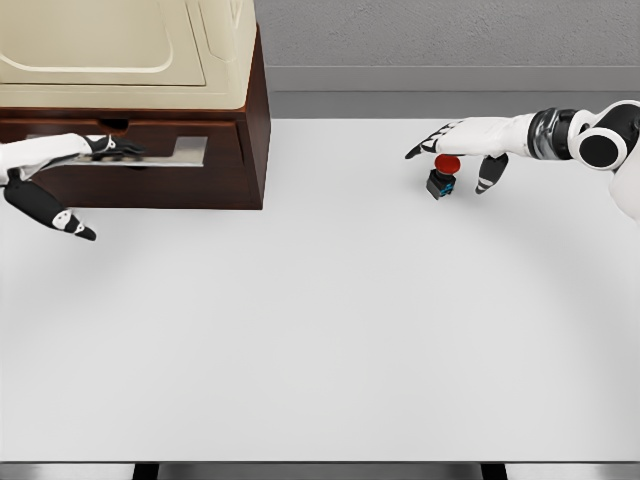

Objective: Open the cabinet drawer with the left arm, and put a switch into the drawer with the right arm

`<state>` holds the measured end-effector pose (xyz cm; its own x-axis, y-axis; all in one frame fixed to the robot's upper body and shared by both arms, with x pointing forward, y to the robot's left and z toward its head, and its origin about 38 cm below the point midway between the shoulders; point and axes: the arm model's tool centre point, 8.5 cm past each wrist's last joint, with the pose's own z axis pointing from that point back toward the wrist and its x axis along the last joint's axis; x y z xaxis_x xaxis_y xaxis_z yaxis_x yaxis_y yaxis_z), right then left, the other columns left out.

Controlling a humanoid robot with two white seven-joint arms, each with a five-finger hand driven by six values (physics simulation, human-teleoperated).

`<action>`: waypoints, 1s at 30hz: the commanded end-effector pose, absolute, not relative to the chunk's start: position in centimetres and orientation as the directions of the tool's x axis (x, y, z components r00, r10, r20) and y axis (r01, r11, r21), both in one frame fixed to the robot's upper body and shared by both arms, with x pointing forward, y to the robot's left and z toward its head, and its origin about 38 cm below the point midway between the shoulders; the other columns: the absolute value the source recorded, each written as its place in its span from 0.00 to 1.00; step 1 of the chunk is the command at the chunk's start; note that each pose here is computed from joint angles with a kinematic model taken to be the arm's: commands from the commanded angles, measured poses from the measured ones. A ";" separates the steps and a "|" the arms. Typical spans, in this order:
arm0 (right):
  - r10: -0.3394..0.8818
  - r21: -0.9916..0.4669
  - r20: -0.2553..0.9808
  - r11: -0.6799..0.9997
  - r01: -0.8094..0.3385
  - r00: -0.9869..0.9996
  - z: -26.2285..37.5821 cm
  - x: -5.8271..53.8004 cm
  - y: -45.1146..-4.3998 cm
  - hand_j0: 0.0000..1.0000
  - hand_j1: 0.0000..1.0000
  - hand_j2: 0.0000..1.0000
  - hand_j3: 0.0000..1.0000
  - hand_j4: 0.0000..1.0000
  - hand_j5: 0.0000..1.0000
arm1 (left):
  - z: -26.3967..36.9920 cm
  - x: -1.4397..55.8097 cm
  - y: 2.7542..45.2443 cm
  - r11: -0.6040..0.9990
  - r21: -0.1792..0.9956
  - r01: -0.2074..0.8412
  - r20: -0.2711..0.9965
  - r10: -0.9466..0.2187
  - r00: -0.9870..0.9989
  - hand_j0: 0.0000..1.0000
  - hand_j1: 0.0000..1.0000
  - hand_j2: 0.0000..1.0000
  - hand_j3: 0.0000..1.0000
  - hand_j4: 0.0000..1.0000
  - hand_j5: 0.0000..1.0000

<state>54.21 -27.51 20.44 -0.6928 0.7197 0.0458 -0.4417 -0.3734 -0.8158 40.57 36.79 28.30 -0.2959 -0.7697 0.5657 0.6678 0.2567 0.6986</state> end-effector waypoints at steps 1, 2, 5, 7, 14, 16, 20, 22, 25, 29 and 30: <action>0.727 -0.816 0.052 -0.364 -0.449 -0.685 20.4 54.3 -27.8 1.00 1.00 1.00 1.00 1.00 1.00 | 28.7 40.2 36.8 0.257 0.695 0.672 0.574 -0.761 -0.302 1.00 1.00 1.00 1.00 1.00 1.00; 0.732 -0.814 0.054 -0.362 -0.454 -0.680 20.3 54.3 -28.0 1.00 1.00 1.00 1.00 1.00 1.00 | 28.9 39.9 36.9 0.255 0.693 0.674 0.576 -0.759 -0.304 1.00 1.00 1.00 1.00 1.00 1.00; 0.729 -0.815 0.054 -0.362 -0.451 -0.683 20.3 54.3 -27.8 1.00 1.00 1.00 1.00 1.00 1.00 | 29.2 39.6 37.0 0.251 0.693 0.676 0.577 -0.755 -0.312 1.00 1.00 1.00 1.00 1.00 1.00; 0.731 -0.815 0.054 -0.362 -0.453 -0.681 20.3 54.3 -27.9 1.00 1.00 1.00 1.00 1.00 1.00 | 29.1 39.6 37.0 0.246 0.695 0.676 0.576 -0.754 -0.318 1.00 1.00 1.00 1.00 1.00 1.00; 0.730 -0.816 0.054 -0.361 -0.451 -0.681 20.4 54.4 -27.8 1.00 1.00 1.00 1.00 1.00 1.00 | 28.3 38.7 37.1 0.216 0.685 0.696 0.568 -0.757 -0.325 1.00 1.00 1.00 1.00 1.00 1.00; 0.729 -0.820 0.049 -0.360 -0.444 -0.683 20.8 54.5 -27.8 1.00 1.00 1.00 1.00 1.00 1.00 | 28.3 38.7 37.1 0.214 0.684 0.697 0.568 -0.756 -0.325 1.00 1.00 1.00 1.00 1.00 1.00; 0.731 -0.822 0.049 -0.357 -0.443 -0.681 20.9 54.5 -27.9 1.00 1.00 1.00 1.00 1.00 1.00 | 28.5 38.4 37.2 0.204 0.687 0.697 0.560 -0.760 -0.330 1.00 1.00 1.00 1.00 1.00 1.00; 0.730 -0.823 0.049 -0.357 -0.442 -0.682 21.0 54.5 -27.8 1.00 1.00 1.00 1.00 1.00 1.00 | 28.9 37.8 37.5 0.198 0.689 0.697 0.569 -0.743 -0.352 1.00 1.00 1.00 1.00 1.00 1.00; 0.731 -0.822 0.049 -0.357 -0.443 -0.681 20.9 54.5 -27.9 1.00 1.00 1.00 1.00 1.00 1.00 | 29.0 37.6 37.6 0.193 0.690 0.698 0.568 -0.741 -0.358 1.00 1.00 1.00 1.00 1.00 1.00; 0.731 -0.822 0.049 -0.357 -0.443 -0.681 20.9 54.5 -27.9 1.00 1.00 1.00 1.00 1.00 1.00 | 29.1 37.3 37.8 0.182 0.694 0.697 0.566 -0.736 -0.371 1.00 1.00 1.00 1.00 1.00 1.00; 0.732 -0.822 0.049 -0.357 -0.443 -0.680 21.0 54.5 -28.0 1.00 1.00 1.00 1.00 1.00 1.00 | 29.0 37.2 37.8 0.180 0.694 0.698 0.567 -0.734 -0.375 1.00 1.00 1.00 1.00 1.00 1.00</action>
<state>54.48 -27.90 20.88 -0.6826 0.7294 0.0451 -0.4424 -0.3633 -0.8199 37.29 37.70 28.67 -0.3634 -0.7357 0.5716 0.7032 0.1858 0.6862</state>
